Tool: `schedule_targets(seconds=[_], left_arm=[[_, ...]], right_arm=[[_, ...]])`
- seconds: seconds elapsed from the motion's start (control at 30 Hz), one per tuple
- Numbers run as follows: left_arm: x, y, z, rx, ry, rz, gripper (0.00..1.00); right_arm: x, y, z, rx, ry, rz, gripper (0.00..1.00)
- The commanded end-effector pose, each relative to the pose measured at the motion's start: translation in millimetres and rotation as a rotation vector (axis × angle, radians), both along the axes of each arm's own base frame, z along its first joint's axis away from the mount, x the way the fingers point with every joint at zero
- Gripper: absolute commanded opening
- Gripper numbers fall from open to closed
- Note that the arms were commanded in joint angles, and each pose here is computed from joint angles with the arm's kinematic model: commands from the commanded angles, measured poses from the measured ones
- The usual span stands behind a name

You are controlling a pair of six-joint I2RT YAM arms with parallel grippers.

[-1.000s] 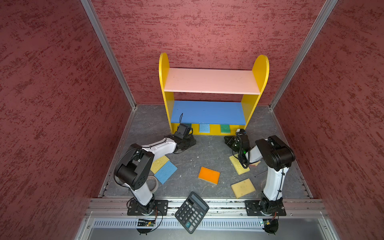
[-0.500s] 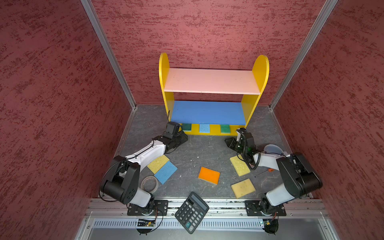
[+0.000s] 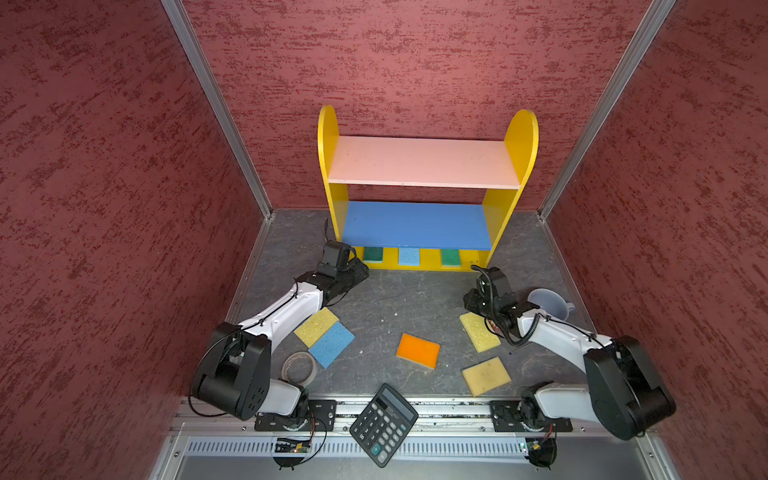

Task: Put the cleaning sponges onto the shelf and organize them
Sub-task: 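Move the right gripper over the orange sponge on the table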

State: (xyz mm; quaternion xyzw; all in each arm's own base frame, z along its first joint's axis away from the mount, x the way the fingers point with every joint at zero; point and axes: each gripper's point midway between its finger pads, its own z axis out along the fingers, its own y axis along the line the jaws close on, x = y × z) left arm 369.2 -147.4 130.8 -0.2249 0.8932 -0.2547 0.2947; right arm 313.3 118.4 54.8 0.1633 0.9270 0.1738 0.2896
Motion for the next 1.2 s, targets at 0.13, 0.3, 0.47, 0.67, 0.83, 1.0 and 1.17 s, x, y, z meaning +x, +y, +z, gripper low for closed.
schedule_targets(seconds=[0.13,0.3,0.47,0.67,0.83,1.0,1.17], left_arm=[[4.7,-0.8,-6.2,-0.005,0.003,-0.017,0.54],[3.5,-2.7,-11.2,-0.012,0.022,-0.023,0.53],[0.8,7.5,-8.6,0.014,0.013,-0.001,0.54],[-1.7,8.7,-19.0,0.002,0.037,-0.006,0.55],[-3.0,11.1,-24.2,0.001,0.036,0.007,0.56],[3.1,6.7,-24.5,-0.027,0.042,0.004,0.57],[10.8,0.8,-26.6,-0.036,0.058,-0.004,0.56]], right_arm=[[-16.1,57.3,1.9,-0.122,0.006,0.32,0.38],[-51.5,138.5,14.4,-0.101,-0.083,0.694,0.47],[-65.1,151.3,-1.3,-0.129,-0.063,0.778,0.63],[-70.6,157.2,-18.3,-0.161,-0.028,0.845,0.99],[-78.5,151.4,-25.5,-0.191,-0.033,0.816,0.99],[-87.4,141.5,-17.4,-0.222,-0.058,0.771,0.99],[-90.8,133.2,6.7,-0.243,-0.123,0.78,0.9]])
